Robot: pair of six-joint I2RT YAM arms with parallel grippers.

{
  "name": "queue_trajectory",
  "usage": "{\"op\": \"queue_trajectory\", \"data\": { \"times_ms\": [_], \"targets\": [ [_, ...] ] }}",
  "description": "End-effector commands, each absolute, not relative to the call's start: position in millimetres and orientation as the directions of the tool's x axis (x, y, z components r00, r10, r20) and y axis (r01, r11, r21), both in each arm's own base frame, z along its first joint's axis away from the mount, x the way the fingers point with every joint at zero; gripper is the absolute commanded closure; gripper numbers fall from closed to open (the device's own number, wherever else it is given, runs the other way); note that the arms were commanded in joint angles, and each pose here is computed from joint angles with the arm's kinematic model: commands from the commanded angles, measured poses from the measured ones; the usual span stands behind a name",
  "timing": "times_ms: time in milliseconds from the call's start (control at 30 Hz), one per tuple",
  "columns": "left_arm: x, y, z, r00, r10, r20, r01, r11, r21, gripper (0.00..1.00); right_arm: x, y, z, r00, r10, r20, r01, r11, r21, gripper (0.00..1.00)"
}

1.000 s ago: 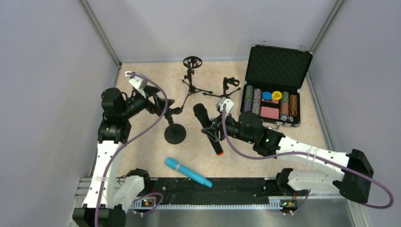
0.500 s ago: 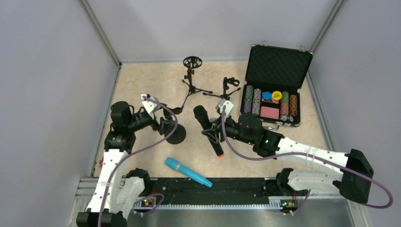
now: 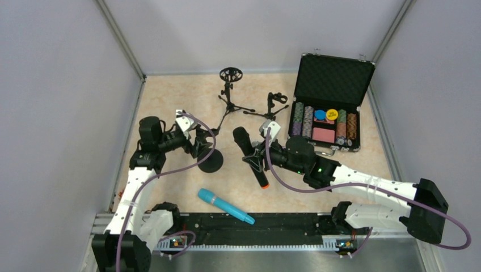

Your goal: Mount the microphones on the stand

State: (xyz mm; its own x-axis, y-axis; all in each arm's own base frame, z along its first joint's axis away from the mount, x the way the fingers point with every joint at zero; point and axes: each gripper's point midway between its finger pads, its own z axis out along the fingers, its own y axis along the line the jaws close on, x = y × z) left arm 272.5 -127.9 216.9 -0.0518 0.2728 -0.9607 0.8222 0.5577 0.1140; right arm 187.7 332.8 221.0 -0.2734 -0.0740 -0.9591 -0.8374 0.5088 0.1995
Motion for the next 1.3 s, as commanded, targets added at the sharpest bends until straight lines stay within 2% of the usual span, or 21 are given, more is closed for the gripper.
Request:
{"op": "queue_trajectory", "data": {
  "times_ms": [0,133,233,300,400,500,833,967,1067,1267],
  "targets": [
    [283.1,-133.7,244.9,0.051,0.264,-0.963,0.833,0.520,0.187,0.14,193.8,333.7,254.3,-0.210,0.024,-0.978,-0.841,0.506,0.193,1.00],
    [282.4,-139.3,246.7,0.067,0.246,-0.967,0.854,0.486,0.183,0.21,195.1,333.3,254.8,-0.203,0.028,-0.979,-0.839,0.510,0.189,1.00],
    [284.4,-140.3,246.5,0.068,0.242,-0.968,0.858,0.481,0.181,0.32,195.2,333.2,255.2,-0.200,0.030,-0.979,-0.839,0.511,0.187,1.00],
    [285.0,-140.9,244.7,0.058,0.241,-0.969,0.862,0.478,0.171,0.46,196.5,332.9,256.5,-0.196,0.034,-0.980,-0.837,0.515,0.185,1.00],
    [282.9,-143.7,242.7,0.051,0.238,-0.970,0.880,0.449,0.157,0.74,198.2,332.0,257.1,-0.193,0.038,-0.980,-0.832,0.524,0.184,1.00],
    [278.1,-149.7,246.5,0.054,0.215,-0.975,0.902,0.408,0.140,0.98,200.1,331.4,259.7,-0.189,0.047,-0.981,-0.826,0.533,0.185,1.00],
    [269.0,-186.8,272.6,0.161,0.199,-0.967,0.933,0.289,0.215,1.00,213.2,328.5,278.8,-0.148,0.067,-0.987,-0.805,0.571,0.160,1.00],
    [264.2,-205.1,278.5,0.186,0.180,-0.966,0.944,0.239,0.226,1.00,220.2,323.7,285.8,-0.181,0.115,-0.977,-0.812,0.543,0.214,1.00],
    [263.5,-216.5,277.0,0.185,0.173,-0.967,0.952,0.211,0.220,1.00,228.6,314.6,295.1,-0.194,0.178,-0.965,-0.815,0.518,0.260,1.00],
    [272.3,-235.9,280.2,0.156,0.131,-0.979,0.961,0.207,0.181,1.00,245.1,289.2,309.9,-0.134,0.246,-0.960,-0.795,0.552,0.253,1.00]
  ]
}}
